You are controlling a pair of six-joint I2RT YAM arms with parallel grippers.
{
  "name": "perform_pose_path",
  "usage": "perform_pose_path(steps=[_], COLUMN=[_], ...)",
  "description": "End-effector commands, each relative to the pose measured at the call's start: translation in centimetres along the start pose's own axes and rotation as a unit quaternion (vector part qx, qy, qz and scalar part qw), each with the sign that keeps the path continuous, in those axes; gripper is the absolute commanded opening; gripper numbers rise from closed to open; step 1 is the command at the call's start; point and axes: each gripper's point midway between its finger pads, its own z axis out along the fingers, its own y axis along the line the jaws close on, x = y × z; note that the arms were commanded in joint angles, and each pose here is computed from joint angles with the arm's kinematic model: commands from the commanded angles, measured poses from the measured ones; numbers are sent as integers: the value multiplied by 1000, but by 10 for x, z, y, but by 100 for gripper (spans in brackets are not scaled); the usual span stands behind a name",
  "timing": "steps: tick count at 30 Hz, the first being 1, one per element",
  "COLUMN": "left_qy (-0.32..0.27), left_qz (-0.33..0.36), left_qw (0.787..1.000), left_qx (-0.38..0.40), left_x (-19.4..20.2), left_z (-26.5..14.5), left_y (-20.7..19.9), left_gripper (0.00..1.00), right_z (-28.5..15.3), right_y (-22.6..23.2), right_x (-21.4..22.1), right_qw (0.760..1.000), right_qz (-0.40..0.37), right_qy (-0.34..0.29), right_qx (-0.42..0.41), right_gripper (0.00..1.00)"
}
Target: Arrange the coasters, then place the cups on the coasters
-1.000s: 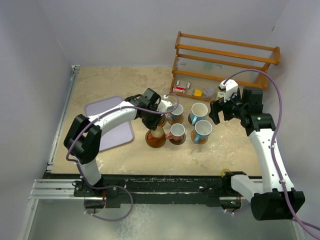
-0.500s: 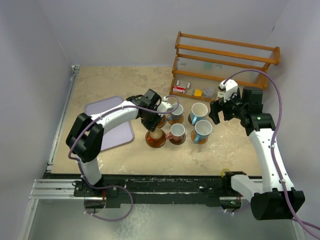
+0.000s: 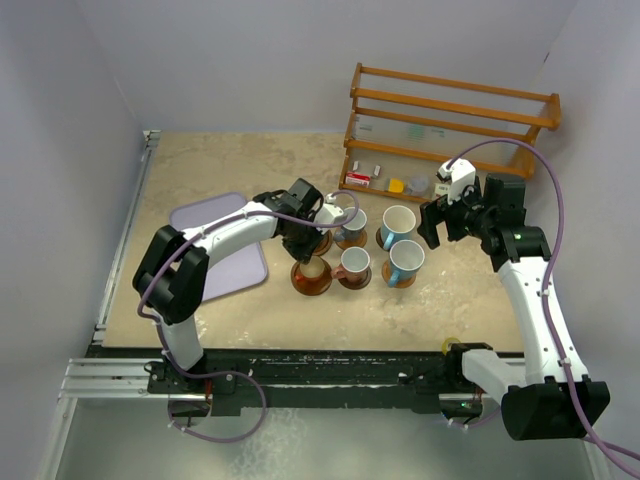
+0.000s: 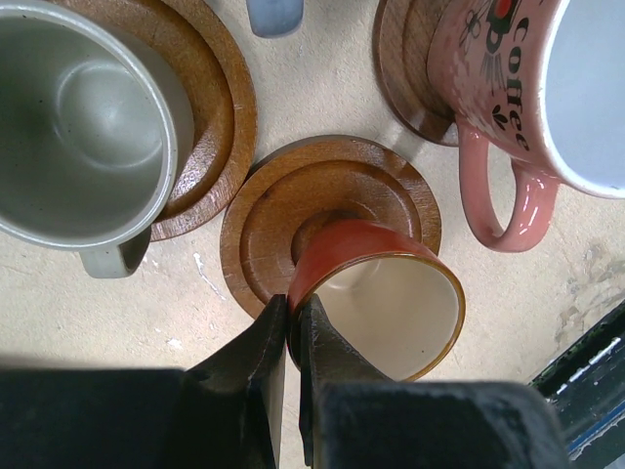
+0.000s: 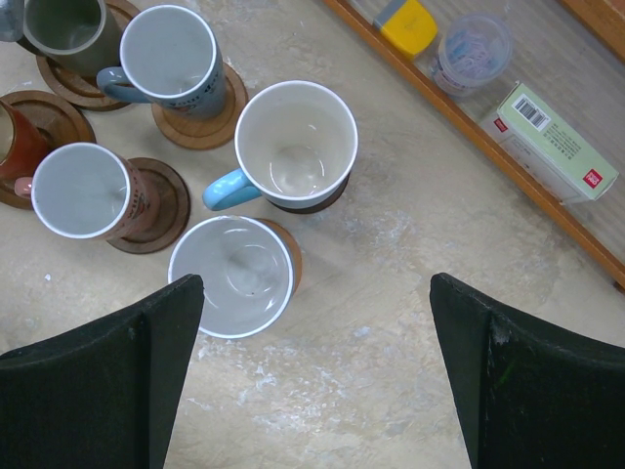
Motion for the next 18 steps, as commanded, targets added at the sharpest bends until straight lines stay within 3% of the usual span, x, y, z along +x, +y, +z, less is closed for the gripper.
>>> perform_pose_path(steps=[1, 18], left_qy=[-16, -8], left_qz=[-6, -5], left_qw=[1000, 1000], left_qx=[2, -7], left_x=[-9, -2], left_z=[1, 4], left_y=[1, 6], left_gripper=[3, 3], right_z=[0, 0], right_y=[-1, 0], right_x=[-6, -6], right_qw=[1000, 1000], right_qz=[-7, -6], right_qy=[-12, -12], right_qx=[1, 0], right_gripper=[100, 100])
